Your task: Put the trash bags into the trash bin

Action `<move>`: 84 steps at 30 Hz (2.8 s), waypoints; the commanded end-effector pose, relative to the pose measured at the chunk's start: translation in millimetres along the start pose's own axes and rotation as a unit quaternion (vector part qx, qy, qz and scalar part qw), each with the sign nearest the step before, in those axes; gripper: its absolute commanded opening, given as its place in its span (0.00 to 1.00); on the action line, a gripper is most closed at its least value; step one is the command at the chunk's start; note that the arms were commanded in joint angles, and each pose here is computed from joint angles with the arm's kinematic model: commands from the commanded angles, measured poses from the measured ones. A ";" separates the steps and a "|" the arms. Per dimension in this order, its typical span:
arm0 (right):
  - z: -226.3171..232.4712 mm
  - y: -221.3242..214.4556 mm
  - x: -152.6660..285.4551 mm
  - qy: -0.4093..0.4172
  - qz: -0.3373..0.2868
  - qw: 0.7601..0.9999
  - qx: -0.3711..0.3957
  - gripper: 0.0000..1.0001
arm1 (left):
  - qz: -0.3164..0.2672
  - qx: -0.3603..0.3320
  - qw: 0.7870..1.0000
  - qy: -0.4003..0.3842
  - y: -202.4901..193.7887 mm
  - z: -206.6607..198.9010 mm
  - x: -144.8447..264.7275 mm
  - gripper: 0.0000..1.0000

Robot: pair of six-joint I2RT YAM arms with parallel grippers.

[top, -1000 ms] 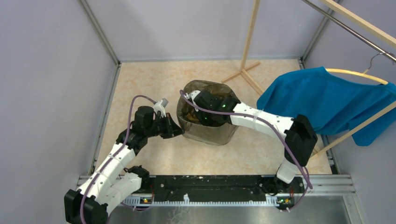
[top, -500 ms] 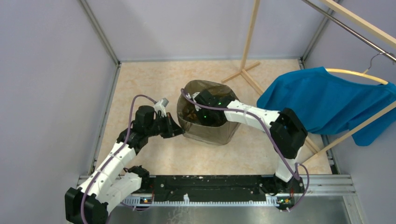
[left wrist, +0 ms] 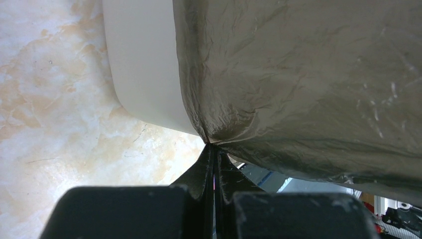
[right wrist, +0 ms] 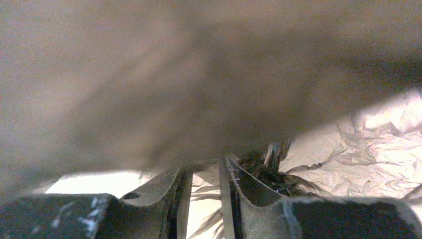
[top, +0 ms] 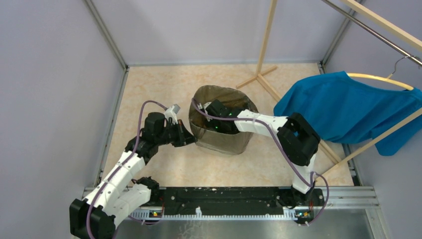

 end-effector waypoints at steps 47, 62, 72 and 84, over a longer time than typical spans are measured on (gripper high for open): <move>69.1 63.8 254.1 0.115 -0.196 0.972 0.062 0.98 | -0.016 0.008 1.000 0.020 5.9 5.4 -0.2 0.36; 118.5 -40.7 252.9 0.229 -0.189 0.953 -0.054 0.99 | -0.024 0.015 0.999 0.031 -1.0 4.5 16.4 0.72; 56.1 -62.1 186.7 0.059 -0.212 0.955 -0.198 0.99 | -0.002 0.041 0.999 0.018 -16.0 16.4 -0.1 0.86; -10.4 -33.0 132.2 -0.046 -0.282 0.920 -0.268 0.99 | -0.003 0.042 0.999 -0.014 17.3 9.7 -41.9 0.86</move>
Point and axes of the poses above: each gripper's point midway between its finger pads, its own x axis back along the fingers, its own z axis along the line the jaws close on, y = z × x, the point moved 1 cm from there along x, back along the fingers, and after that the axes turned 4 degrees about x, right-handed, at the moved point
